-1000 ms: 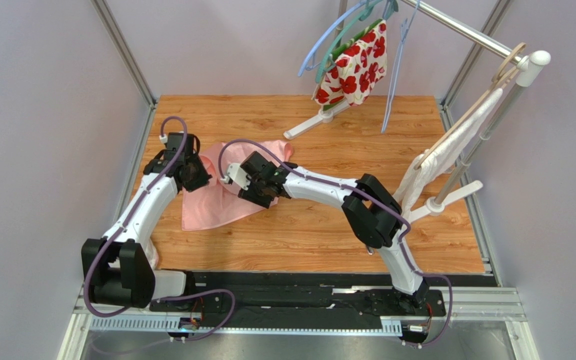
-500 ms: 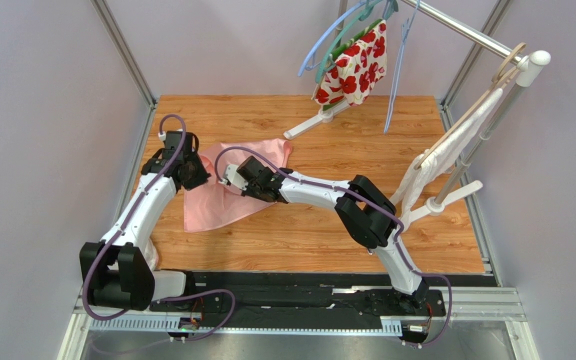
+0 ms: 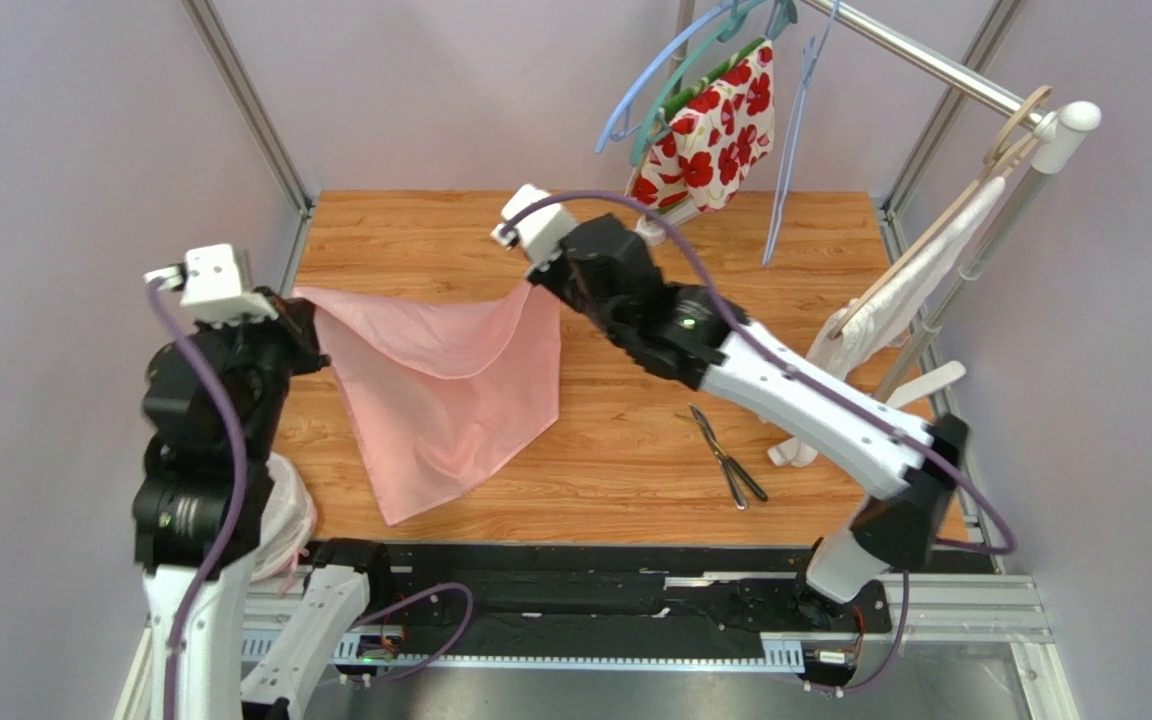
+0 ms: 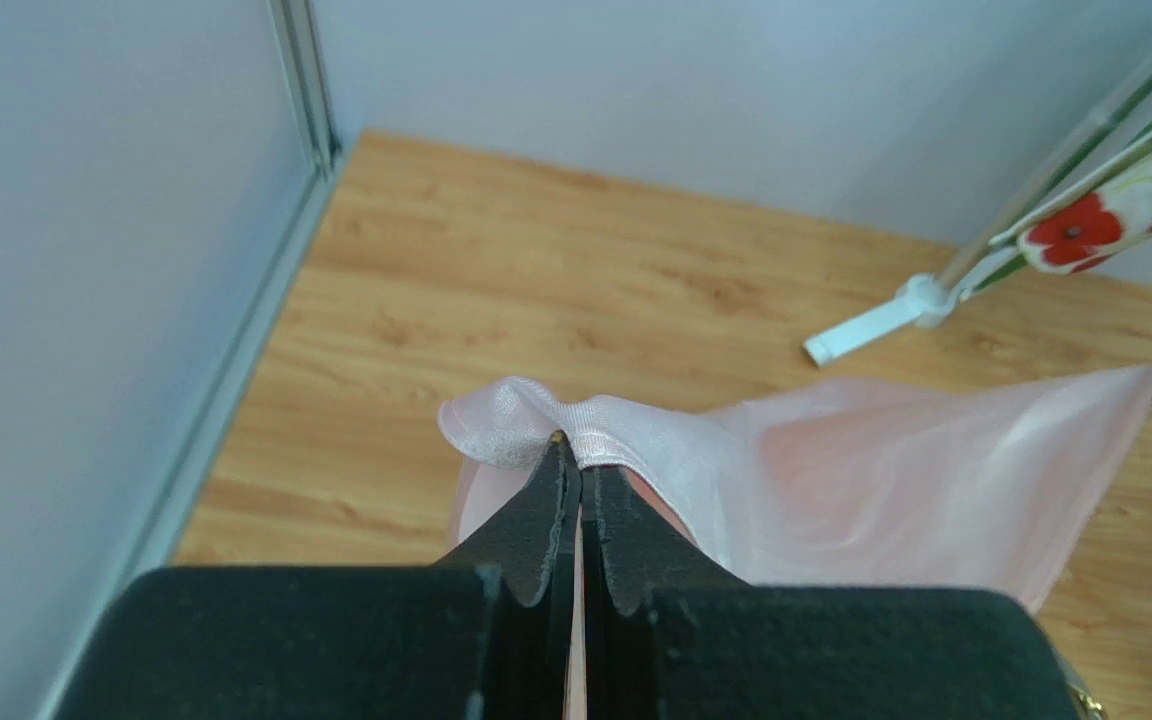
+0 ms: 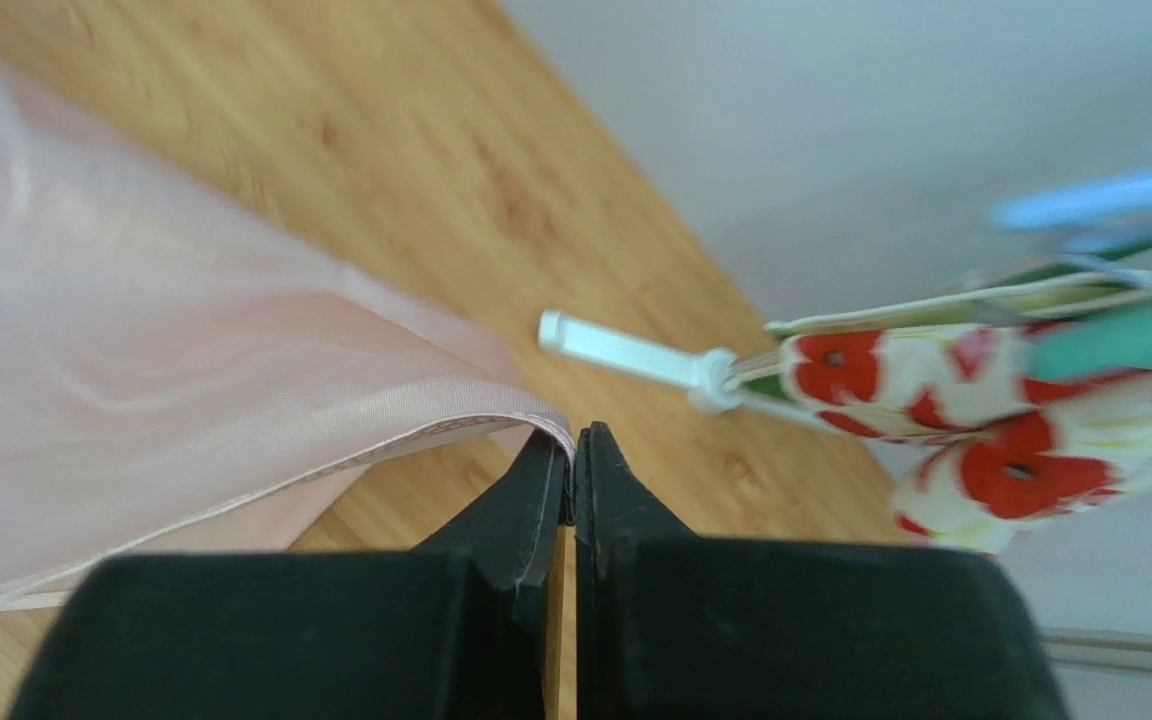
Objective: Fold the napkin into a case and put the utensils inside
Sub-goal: Pick up the crumpled napkin from the corner of the board, then flatten out the crumpled napkin at the center of the board.
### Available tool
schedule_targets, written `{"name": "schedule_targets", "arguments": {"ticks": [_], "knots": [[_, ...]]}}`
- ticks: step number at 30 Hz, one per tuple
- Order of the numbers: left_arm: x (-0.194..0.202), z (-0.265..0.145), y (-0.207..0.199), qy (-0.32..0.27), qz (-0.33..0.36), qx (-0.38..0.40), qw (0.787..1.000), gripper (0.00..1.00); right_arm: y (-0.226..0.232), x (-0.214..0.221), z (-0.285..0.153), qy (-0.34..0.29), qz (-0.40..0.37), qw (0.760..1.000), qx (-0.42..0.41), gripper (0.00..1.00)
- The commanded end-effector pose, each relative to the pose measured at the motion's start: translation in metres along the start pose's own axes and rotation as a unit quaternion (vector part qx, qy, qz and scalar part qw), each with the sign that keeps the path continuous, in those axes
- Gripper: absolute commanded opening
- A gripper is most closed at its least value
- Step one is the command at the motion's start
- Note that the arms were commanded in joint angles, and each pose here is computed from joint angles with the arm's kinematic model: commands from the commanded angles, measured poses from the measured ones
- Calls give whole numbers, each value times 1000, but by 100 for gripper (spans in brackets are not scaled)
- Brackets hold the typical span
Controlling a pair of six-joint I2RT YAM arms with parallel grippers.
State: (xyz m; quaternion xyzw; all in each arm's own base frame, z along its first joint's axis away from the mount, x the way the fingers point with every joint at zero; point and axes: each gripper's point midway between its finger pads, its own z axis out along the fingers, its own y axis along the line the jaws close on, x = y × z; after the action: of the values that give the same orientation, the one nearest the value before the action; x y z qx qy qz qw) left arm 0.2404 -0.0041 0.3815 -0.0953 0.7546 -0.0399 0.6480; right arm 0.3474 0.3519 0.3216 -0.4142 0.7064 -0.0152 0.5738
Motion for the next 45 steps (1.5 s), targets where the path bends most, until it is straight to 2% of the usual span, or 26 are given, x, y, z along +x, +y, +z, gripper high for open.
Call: {"name": "schedule_targets", "arguments": {"ticks": [1, 3, 4, 6, 7, 10, 12, 14, 16, 20, 21, 22, 23, 25, 26, 27, 29, 31, 33, 34, 36, 37, 38, 42, 43, 45], "knots": [[-58, -55, -7, -103, 87, 46, 990, 0, -53, -51, -95, -98, 52, 994, 15, 0], [-82, -91, -19, -157, 101, 87, 979, 0, -57, -61, -126, -135, 57, 989, -5, 0], [-88, -105, -25, -175, 106, 106, 973, 0, -69, -69, -159, -167, 66, 984, -4, 0], [-101, -145, -43, -219, 124, 167, 953, 0, -71, -69, -186, -191, 66, 979, -18, 0], [-104, -159, -48, -232, 129, 186, 946, 0, -84, -72, -217, -222, 80, 972, -18, 0], [-114, -206, -63, -272, 141, 242, 921, 0, -102, -69, -266, -271, 114, 956, -23, 0], [-117, -224, -64, -282, 143, 251, 915, 0, -98, -65, -278, -291, 131, 947, -41, 0], [-116, -220, -60, -267, 129, 239, 925, 0, -100, -61, -284, -298, 143, 943, -40, 0], [-113, -205, -59, -248, 114, 232, 934, 0, -97, -55, -271, -285, 142, 947, -29, 0], [-81, -116, -48, -142, 75, 174, 972, 0, -81, -47, -207, -223, 122, 967, 2, 0], [-75, -98, -43, -121, 71, 151, 978, 0, -89, -40, -191, -208, 128, 970, 15, 0], [-58, -66, -41, -66, 64, 135, 987, 0, -88, -37, -178, -198, 134, 971, 10, 0], [-48, -50, -41, -37, 65, 128, 989, 0, -82, -40, -163, -206, 138, 969, -12, 0], [-23, -3, -38, 32, 70, 105, 991, 0, -84, -18, -119, -166, 152, 974, -7, 0], [-12, 15, -35, 52, 72, 92, 992, 0, -83, -18, -107, -169, 153, 973, -13, 0], [-3, 32, -33, 67, 80, 86, 991, 0, -81, -1, -77, -140, 154, 978, -13, 0], [20, 79, -29, 111, 90, 71, 987, 0, -83, 8, -52, -123, 164, 979, -14, 0], [54, 124, -25, 170, 100, 63, 978, 0, -80, 43, -8, -61, 170, 983, -12, 0], [75, 156, -13, 202, 112, 33, 972, 0, -90, 66, 17, -20, 172, 985, 11, 0], [102, 184, -4, 235, 122, 17, 964, 0, -82, 89, 41, 12, 170, 985, 11, 0], [112, 209, 3, 253, 119, 4, 960, 0, -90, 102, 62, 24, 174, 984, 22, 0], [130, 224, 6, 278, 116, 1, 953, 0, -87, 109, 74, 31, 175, 984, 22, 0], [123, 235, 10, 265, 119, -15, 957, 0, -76, 124, 94, 46, 164, 985, 12, 0], [128, 276, 28, 255, 132, -62, 956, 0, -74, 129, 143, 56, 160, 985, 23, 0], [149, 285, 35, 284, 136, -71, 946, 0, -84, 136, 149, 69, 157, 984, 57, 0], [147, 298, 44, 289, 143, -93, 942, 0, -91, 164, 166, 108, 159, 976, 106, 0]]}}
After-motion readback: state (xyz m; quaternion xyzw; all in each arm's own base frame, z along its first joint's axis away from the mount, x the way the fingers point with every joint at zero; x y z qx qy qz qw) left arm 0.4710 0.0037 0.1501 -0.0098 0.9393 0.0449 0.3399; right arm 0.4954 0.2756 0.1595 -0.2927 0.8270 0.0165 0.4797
